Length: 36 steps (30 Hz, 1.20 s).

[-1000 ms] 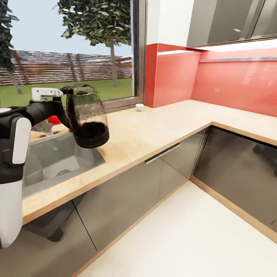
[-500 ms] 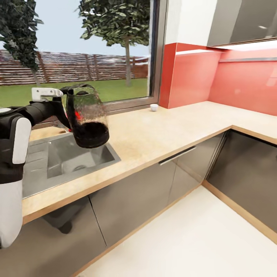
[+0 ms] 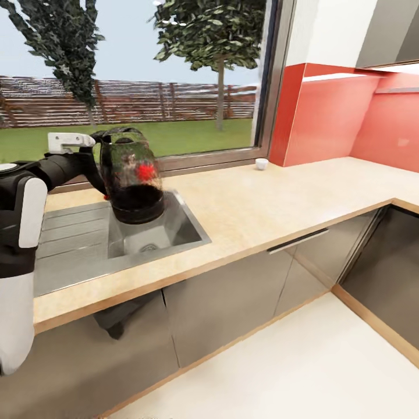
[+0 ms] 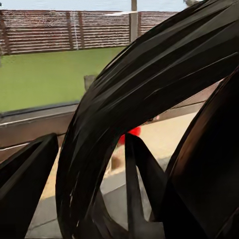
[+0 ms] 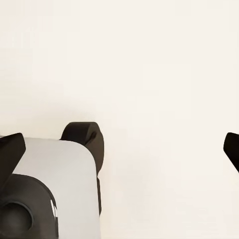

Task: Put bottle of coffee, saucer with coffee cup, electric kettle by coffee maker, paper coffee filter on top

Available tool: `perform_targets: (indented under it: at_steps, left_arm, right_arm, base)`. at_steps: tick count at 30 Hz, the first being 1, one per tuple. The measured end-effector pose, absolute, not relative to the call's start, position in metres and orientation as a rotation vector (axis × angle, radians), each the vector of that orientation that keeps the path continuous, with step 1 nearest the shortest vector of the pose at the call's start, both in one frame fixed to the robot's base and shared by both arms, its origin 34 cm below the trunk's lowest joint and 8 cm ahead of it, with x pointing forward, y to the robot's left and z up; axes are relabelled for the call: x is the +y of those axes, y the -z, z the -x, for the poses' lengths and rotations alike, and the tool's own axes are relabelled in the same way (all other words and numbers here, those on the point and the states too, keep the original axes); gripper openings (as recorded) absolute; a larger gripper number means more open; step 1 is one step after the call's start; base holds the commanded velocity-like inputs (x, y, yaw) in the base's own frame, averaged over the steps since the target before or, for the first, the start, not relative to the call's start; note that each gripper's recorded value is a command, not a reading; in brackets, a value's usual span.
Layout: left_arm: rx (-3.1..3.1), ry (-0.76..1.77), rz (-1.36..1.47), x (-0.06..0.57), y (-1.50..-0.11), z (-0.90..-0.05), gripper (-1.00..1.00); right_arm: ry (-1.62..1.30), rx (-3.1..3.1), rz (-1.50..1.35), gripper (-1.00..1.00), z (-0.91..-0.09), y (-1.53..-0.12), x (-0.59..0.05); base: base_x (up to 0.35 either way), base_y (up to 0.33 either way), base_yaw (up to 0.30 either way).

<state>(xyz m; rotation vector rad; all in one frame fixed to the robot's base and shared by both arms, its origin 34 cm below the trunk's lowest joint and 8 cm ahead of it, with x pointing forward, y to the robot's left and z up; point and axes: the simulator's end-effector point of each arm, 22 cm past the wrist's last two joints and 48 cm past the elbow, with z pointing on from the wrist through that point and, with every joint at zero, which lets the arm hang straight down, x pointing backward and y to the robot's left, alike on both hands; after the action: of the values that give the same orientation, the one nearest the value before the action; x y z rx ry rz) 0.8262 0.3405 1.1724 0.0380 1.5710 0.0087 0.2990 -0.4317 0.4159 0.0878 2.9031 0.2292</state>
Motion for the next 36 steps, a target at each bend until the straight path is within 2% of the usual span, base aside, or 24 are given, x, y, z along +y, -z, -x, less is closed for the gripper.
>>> perform_targets:
  at_steps: [36]
  left_arm:
    - [1.575, -0.010, -0.036, 0.3413, -1.1708, -0.8271, -1.00]
  right_arm:
    - [-0.229, 2.903, -0.088, 1.00, -0.2990, -0.4159, -0.4318]
  base:
    - [0.000, 0.000, 0.274]
